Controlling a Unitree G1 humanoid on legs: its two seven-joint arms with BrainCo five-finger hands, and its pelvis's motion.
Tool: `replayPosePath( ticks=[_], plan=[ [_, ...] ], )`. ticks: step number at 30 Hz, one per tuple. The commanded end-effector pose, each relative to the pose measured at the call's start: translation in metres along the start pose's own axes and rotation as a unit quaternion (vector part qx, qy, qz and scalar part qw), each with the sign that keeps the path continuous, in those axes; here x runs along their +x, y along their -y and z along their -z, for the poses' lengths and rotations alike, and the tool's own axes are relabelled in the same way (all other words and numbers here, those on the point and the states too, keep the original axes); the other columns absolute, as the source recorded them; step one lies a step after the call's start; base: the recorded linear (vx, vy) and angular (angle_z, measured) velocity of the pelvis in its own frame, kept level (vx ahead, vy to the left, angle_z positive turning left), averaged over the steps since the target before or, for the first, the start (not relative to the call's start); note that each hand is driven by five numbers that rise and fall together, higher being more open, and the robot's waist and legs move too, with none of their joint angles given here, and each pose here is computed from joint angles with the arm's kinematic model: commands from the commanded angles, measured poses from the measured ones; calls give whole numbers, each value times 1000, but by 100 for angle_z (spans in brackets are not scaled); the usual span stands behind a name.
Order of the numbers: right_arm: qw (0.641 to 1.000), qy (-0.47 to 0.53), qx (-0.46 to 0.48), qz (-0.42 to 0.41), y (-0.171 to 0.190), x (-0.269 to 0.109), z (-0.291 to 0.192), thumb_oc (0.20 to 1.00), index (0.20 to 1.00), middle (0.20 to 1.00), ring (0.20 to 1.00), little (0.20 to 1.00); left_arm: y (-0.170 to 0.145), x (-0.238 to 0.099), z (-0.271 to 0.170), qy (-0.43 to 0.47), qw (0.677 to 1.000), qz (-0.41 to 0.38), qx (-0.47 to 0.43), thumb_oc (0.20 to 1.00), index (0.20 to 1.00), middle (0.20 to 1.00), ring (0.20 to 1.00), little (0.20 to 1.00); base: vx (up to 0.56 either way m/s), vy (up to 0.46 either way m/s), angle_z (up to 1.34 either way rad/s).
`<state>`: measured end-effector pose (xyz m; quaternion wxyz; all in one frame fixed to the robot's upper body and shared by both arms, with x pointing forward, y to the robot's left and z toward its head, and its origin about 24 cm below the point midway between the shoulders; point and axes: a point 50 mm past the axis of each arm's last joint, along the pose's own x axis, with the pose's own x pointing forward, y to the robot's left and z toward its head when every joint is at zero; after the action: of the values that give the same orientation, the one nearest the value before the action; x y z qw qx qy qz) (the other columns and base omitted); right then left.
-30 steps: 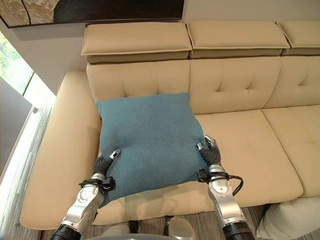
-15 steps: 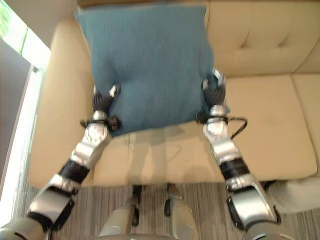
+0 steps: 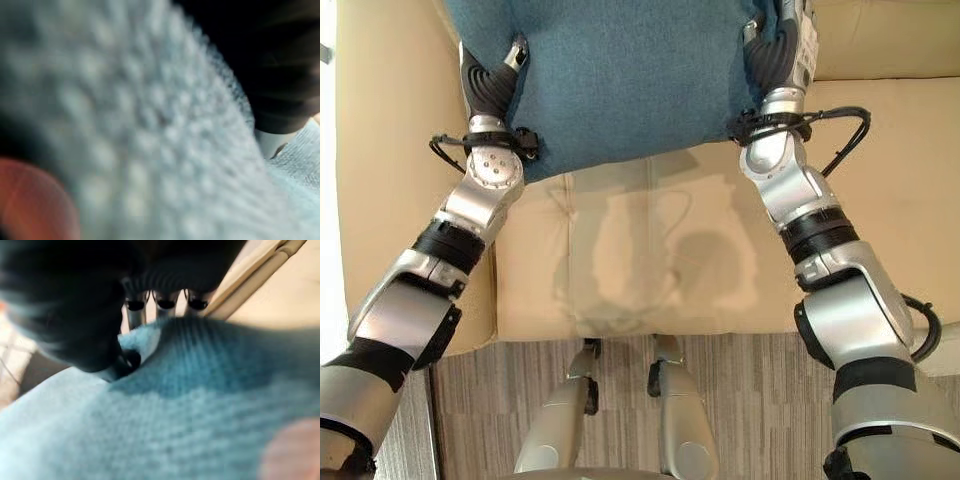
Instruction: Pick up all the scattered cushions and arrange them neatly on the sofa.
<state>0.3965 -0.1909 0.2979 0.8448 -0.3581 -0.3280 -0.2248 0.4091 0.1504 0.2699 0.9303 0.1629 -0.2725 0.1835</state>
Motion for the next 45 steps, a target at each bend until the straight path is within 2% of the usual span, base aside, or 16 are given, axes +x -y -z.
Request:
replayPosePath(
  ticks=[1, 2, 3, 4, 5, 6, 8, 17, 25, 29, 33, 34, 36, 37, 41, 45],
  plan=[
    [998, 42, 45, 14, 6, 15, -31, 200, 200, 200, 200, 200, -17, 26, -50, 100, 995, -8, 25, 200, 200, 200, 200, 200, -17, -20, 9],
    [999, 39, 33, 5, 5, 18, -30, 200, 200, 200, 200, 200, -20, 30, -52, 97, 994, -10, 42, 200, 200, 200, 200, 200, 0, 0, 0],
    [999, 30, 11, -14, 2, 21, -29, 200, 200, 200, 200, 200, -26, 39, -52, 83, 993, -10, 78, 288, 288, 288, 288, 288, 0, 0, 0],
    [999, 27, 2, -22, 1, 24, -29, 200, 200, 200, 200, 200, -30, 43, -51, 73, 993, -9, 95, 809, 809, 809, 809, 809, 0, 0, 0],
    [999, 18, -5, -31, 0, 25, -27, 200, 200, 200, 200, 200, -31, 45, -52, 68, 992, -6, 104, 1000, 1000, 1000, 1000, 1000, 0, 0, 0],
    [999, 4, -10, -43, -1, 27, -26, 253, 253, 253, 253, 253, -35, 49, -47, 45, 991, 3, 127, 1000, 1000, 1000, 1000, 1000, 0, 0, 0],
    [999, -4, -19, -48, -1, 30, -26, 1000, 1000, 1000, 1000, 1000, -37, 51, -49, 45, 990, 5, 136, 1000, 1000, 1000, 1000, 1000, -7, 4, 2],
    [994, -90, -39, -57, 3, 12, 25, 1000, 1000, 1000, 1000, 1000, -23, 24, 11, -48, 991, 46, 115, 1000, 1000, 1000, 1000, 1000, -2, 4, 1],
    [983, -185, -6, 17, 51, -25, 95, 1000, 1000, 1000, 1000, 1000, -111, 11, 71, -133, 978, -33, 158, 1000, 1000, 1000, 1000, 1000, 0, 0, 0],
    [979, -203, -4, 18, 66, -55, 121, 1000, 1000, 1000, 1000, 1000, -130, -6, 84, -117, 982, -38, 142, 1000, 1000, 1000, 1000, 1000, 13, -4, 0],
    [965, -260, -7, -43, 61, -139, 159, 1000, 1000, 1000, 1000, 1000, -124, -77, 123, -133, 987, 2, 95, 1000, 1000, 1000, 1000, 1000, 88, -32, -3],
    [945, -313, -17, -91, 54, -194, 177, 1000, 1000, 1000, 1000, 1000, -120, -136, 155, -198, 977, 36, 68, 1000, 1000, 1000, 1000, 1000, 117, -50, -2],
    [935, -336, -23, -111, 50, -217, 182, 1000, 1000, 1000, 1000, 1000, -124, -158, 167, -227, 969, 49, 82, 1000, 1000, 1000, 1000, 1000, 101, -24, -2],
    [911, -386, -39, -140, 49, -259, 193, 1000, 1000, 1000, 1000, 1000, -131, -202, 186, -287, 950, 69, 99, 1000, 1000, 1000, 1000, 1000, 99, -20, -1],
    [857, -467, -62, -210, 42, -329, 202, 1000, 1000, 1000, 1000, 1000, -137, -279, 215, -413, 899, 110, 91, 1000, 1000, 1000, 1000, 1000, 48, -14, -1],
    [789, -531, -88, -298, 34, -399, 201, 1000, 1000, 1000, 1000, 1000, -144, -374, 237, -557, 802, 174, 129, 1000, 1000, 1000, 1000, 1000, -4, 1, -8]
  ],
)
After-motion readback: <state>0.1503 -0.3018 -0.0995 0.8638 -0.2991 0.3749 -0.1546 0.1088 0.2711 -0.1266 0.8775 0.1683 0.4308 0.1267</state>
